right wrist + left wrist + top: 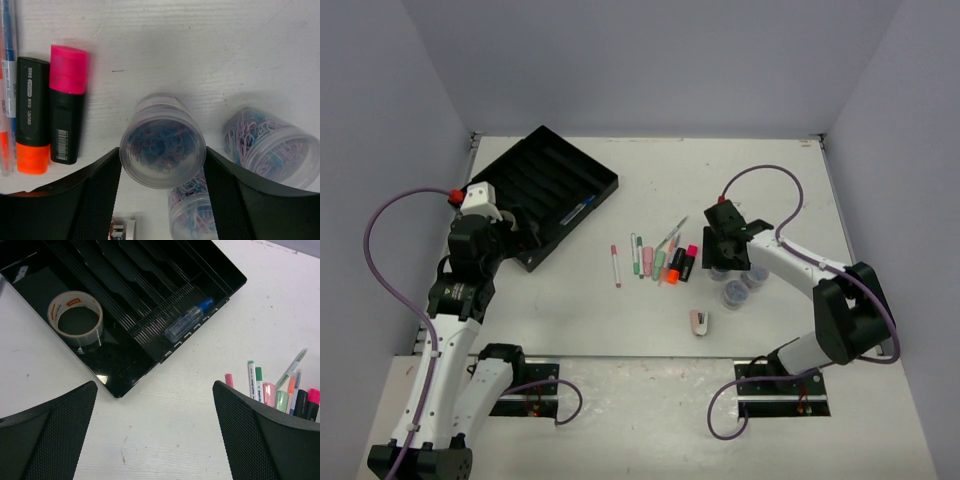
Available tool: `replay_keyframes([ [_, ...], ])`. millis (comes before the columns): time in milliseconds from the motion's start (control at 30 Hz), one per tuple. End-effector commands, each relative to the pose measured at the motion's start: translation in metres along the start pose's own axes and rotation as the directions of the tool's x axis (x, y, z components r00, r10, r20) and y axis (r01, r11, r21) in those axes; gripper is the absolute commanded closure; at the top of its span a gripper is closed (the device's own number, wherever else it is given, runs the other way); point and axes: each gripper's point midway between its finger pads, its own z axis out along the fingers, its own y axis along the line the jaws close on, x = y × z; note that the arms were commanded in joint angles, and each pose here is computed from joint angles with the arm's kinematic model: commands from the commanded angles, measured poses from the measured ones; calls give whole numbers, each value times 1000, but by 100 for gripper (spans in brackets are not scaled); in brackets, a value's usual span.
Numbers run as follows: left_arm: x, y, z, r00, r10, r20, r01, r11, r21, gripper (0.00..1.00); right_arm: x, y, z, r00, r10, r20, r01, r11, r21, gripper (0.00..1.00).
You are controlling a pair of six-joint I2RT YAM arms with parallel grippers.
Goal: Sort the stationery into containers
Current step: Pick up the stationery from the center of the board, then place the stationery in the storage box.
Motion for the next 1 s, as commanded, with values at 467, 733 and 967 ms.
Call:
replay_keyframes([
  [467, -3, -5, 4, 1000, 1, 19, -1, 1000, 20, 0, -65, 20, -42, 987, -2, 158, 16, 996, -93, 84],
  [733, -5, -4, 2, 1000, -1, 28, 1, 1000, 18, 0, -131, 106, -113, 940, -30, 339, 166, 909, -381, 86],
  [967, -5, -3, 3, 1000, -2, 29, 2, 1000, 10, 0, -204, 208, -121, 899, -79, 431, 301, 826, -476, 87],
])
